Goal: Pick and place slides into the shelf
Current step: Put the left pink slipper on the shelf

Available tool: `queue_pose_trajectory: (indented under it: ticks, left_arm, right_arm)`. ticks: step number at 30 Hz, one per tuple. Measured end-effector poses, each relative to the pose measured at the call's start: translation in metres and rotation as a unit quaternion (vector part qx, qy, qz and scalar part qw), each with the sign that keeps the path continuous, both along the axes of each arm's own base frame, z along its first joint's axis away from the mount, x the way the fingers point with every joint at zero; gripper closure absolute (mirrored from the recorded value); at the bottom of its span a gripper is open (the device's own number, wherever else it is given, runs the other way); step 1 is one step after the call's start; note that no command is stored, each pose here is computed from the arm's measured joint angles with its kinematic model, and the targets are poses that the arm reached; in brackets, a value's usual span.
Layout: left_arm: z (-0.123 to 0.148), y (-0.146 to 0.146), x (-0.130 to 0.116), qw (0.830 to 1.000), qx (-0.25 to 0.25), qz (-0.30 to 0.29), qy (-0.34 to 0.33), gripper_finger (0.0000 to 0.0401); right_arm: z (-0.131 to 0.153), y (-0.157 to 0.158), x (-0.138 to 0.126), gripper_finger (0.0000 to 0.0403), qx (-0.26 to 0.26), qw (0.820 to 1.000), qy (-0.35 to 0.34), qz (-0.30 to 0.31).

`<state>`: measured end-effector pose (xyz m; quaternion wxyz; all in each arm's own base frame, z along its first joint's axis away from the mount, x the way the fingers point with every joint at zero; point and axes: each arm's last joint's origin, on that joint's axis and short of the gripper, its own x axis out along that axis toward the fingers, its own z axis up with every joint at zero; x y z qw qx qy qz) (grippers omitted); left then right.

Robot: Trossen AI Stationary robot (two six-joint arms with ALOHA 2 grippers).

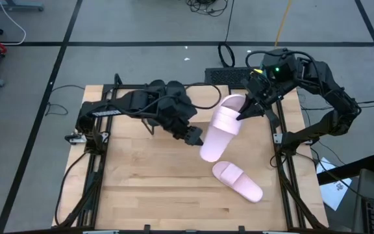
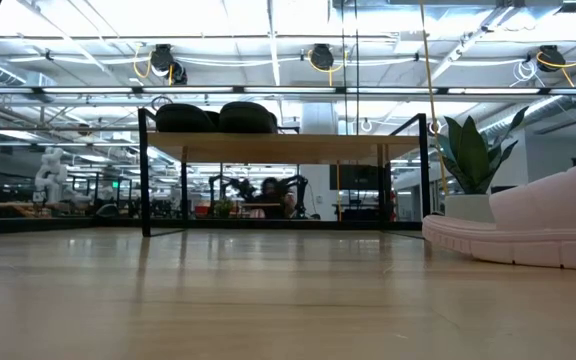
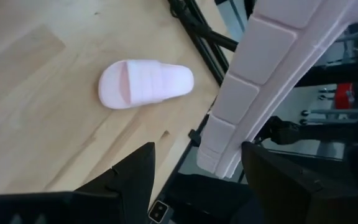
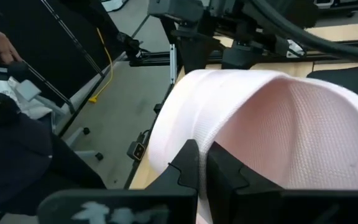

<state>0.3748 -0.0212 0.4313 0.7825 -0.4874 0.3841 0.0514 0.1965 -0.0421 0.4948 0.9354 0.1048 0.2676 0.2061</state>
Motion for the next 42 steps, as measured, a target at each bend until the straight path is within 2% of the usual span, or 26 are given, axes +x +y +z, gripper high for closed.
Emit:
queue_pose_trajectory:
  ticks: [9,15,26,32,42]
  left_arm:
    - [0.009,-0.018,-0.010,0.999,0.010,-0.028,-0.017,0.0166]
    - [0.021,-0.024,-0.021,0.998,0.036,-0.011,-0.041,0.0166]
    - [0.018,-0.019,-0.018,0.998,0.046,-0.012,-0.038,0.0166]
    - [0.013,-0.011,-0.022,0.999,0.050,-0.003,0.000,0.0166]
    - [0.014,-0.005,-0.021,0.998,0.060,-0.004,-0.010,0.0166]
  right_arm:
    - [0.001,0.000,0.000,0.0403,-0.003,1.000,-0.003,-0.002]
    - [0.000,0.000,0.000,0.0403,-0.002,1.000,-0.002,-0.002]
    - [0.003,-0.001,0.002,0.0403,0.005,1.000,-0.012,-0.009]
    - [0.003,-0.001,0.002,0.0403,0.010,1.000,-0.012,-0.010]
    - [0.004,-0.001,0.002,0.0403,0.009,1.000,-0.013,-0.009]
